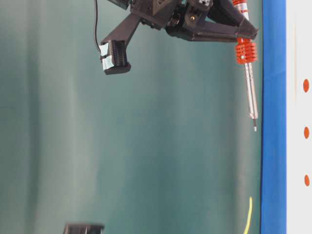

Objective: Touch the tip of the soldering iron to the tip of the solder at the mark.

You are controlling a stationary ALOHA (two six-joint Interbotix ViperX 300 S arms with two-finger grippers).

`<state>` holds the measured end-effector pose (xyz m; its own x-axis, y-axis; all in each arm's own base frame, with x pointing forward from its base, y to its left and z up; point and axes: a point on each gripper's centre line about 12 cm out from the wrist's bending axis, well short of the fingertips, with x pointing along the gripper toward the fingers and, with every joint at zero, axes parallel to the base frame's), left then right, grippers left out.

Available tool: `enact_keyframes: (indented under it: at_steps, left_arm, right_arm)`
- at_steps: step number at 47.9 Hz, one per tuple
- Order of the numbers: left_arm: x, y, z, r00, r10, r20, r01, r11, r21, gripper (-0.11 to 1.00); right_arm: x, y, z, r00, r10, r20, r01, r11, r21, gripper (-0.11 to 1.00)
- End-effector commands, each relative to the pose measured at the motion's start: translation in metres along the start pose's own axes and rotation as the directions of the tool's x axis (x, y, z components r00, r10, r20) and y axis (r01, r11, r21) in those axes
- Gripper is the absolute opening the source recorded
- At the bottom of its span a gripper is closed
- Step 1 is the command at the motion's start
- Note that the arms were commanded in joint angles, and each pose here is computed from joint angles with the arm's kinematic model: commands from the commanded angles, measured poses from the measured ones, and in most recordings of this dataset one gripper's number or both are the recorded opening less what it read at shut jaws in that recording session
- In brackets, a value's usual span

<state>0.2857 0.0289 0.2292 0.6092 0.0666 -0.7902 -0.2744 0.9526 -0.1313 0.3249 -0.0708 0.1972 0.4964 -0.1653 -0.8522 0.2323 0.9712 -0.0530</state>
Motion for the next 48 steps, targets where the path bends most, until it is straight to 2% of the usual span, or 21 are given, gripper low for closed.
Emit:
enact_keyframes:
  at_steps: [1,12,26,48]
  left_arm:
    - [0.002,-0.006,0.022,0.999,-0.009,0.033,0.009,1.0,0.001,0.02]
    - [0.036,-0.012,0.043,1.0,-0.002,-0.007,0.002,1.0,0.004,0.02]
    - [0.087,-0.013,0.046,0.998,0.009,-0.056,-0.009,1.0,0.002,0.02]
    - [0.098,-0.015,0.047,0.997,0.011,-0.076,-0.011,1.0,0.006,0.02]
  right_arm:
    - [-0.01,-0.002,0.006,0.999,-0.003,0.038,0.003,1.0,0.004,0.06]
    - [-0.009,-0.002,0.004,0.999,-0.004,0.034,0.004,1.0,0.002,0.06]
    - [-0.007,-0.002,0.0,1.0,-0.003,0.023,0.003,1.0,0.002,0.06]
    - [-0.004,-0.002,-0.005,1.0,-0.002,0.018,0.002,1.0,0.001,0.06]
